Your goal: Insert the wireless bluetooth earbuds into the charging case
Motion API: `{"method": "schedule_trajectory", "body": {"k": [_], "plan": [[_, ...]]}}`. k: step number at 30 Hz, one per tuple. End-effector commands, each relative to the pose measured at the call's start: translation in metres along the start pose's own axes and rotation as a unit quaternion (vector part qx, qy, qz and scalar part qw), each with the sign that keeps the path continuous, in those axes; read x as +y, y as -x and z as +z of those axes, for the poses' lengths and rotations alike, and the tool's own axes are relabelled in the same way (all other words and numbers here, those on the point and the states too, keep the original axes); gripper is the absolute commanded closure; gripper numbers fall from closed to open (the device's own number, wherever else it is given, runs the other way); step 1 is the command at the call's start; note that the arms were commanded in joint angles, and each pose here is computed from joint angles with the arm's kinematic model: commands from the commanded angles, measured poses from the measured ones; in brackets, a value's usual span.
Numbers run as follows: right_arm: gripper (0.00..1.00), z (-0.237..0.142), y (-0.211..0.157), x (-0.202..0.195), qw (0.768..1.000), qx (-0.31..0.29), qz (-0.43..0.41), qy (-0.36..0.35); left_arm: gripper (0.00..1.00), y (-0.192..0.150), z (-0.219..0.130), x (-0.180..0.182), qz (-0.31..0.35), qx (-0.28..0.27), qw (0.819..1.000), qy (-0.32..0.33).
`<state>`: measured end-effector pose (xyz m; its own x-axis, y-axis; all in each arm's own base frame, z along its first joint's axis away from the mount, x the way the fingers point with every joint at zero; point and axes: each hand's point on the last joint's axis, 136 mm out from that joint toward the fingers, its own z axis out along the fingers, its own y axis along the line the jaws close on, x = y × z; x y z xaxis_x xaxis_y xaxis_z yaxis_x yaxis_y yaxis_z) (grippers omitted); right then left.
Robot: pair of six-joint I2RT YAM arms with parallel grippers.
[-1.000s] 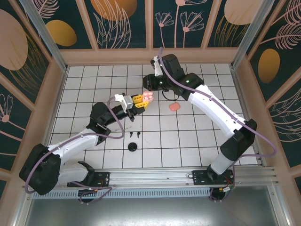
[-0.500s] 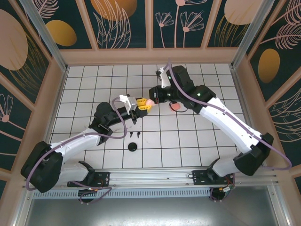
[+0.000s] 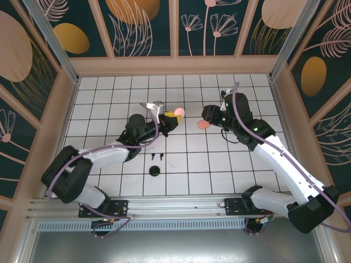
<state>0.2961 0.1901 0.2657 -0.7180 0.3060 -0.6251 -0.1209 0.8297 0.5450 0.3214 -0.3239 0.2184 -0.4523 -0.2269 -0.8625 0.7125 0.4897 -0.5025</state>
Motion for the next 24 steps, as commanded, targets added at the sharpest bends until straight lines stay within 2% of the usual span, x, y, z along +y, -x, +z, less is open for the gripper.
{"method": "schedule_trajectory", "body": {"k": [1, 7, 13, 19, 24], "plan": [[0.61, 0.013, -0.010, -0.018, 1.000, -0.005, 0.016, -0.022, 1.00, -0.027, 0.024, 0.018, -0.121, 0.027, 0.991, 0.049], [0.54, 0.025, -0.021, -0.030, 0.999, -0.001, 0.012, -0.031, 0.99, -0.069, 0.052, 0.045, -0.203, 0.058, 0.972, 0.108], [0.51, 0.032, -0.022, -0.031, 0.999, -0.001, 0.006, -0.031, 0.96, -0.101, 0.070, 0.079, -0.240, 0.100, 0.949, 0.179], [0.51, 0.031, -0.020, -0.029, 1.000, 0.000, -0.002, -0.031, 0.91, -0.119, 0.099, 0.085, -0.267, 0.127, 0.940, 0.169], [0.51, 0.028, -0.011, -0.036, 0.999, -0.008, -0.001, -0.041, 0.87, -0.137, 0.101, 0.095, -0.278, 0.144, 0.931, 0.185]]}}
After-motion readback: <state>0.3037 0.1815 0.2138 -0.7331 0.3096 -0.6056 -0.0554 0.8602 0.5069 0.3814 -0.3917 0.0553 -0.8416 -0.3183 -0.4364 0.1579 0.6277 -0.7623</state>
